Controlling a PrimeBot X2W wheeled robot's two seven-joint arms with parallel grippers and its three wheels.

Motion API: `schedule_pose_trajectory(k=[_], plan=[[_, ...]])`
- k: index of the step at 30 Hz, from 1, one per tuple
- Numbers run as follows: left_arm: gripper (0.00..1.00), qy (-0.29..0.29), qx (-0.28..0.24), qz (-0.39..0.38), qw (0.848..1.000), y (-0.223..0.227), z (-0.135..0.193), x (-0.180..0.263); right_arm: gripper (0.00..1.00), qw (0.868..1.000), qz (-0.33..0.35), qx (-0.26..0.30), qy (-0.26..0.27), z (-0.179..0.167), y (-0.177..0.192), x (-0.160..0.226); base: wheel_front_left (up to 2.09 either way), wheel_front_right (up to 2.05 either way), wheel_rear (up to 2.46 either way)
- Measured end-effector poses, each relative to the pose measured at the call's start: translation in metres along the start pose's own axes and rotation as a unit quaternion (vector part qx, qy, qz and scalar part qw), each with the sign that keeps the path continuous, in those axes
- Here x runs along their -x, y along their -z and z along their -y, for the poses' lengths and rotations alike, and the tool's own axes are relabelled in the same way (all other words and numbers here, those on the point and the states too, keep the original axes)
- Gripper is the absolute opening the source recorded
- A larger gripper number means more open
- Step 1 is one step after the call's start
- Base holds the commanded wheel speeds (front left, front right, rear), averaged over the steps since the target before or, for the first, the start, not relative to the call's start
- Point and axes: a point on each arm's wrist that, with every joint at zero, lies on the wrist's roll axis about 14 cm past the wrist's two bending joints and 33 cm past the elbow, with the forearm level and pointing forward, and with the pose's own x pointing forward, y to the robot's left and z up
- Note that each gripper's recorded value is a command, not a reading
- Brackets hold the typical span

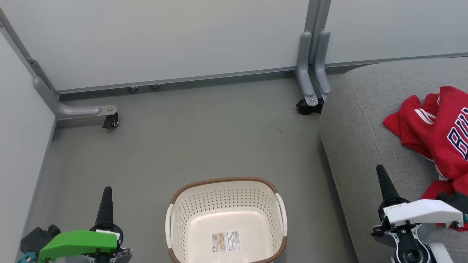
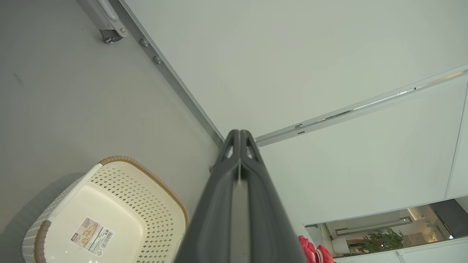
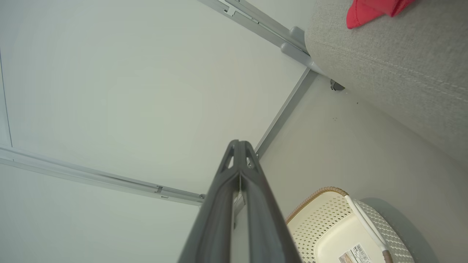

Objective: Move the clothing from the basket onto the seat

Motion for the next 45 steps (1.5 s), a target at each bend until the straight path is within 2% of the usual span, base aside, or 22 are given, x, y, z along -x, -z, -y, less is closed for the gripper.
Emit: schedule_pose_trajectory(k=[19, 45], plan=[[0.00, 0.009, 0.080, -0.002, 0.997, -0.005, 0.007, -0.008, 0.00, 0.996, 0.003, -0.090, 0.002, 0.001, -0.004, -0.003, 0.00, 0.00, 0.00], [0.00, 0.025, 0.170, -0.009, 0.985, -0.009, 0.016, -0.017, 0.00, 0.981, 0.005, -0.193, -0.003, 0.001, -0.010, -0.007, 0.00, 0.00, 0.00]])
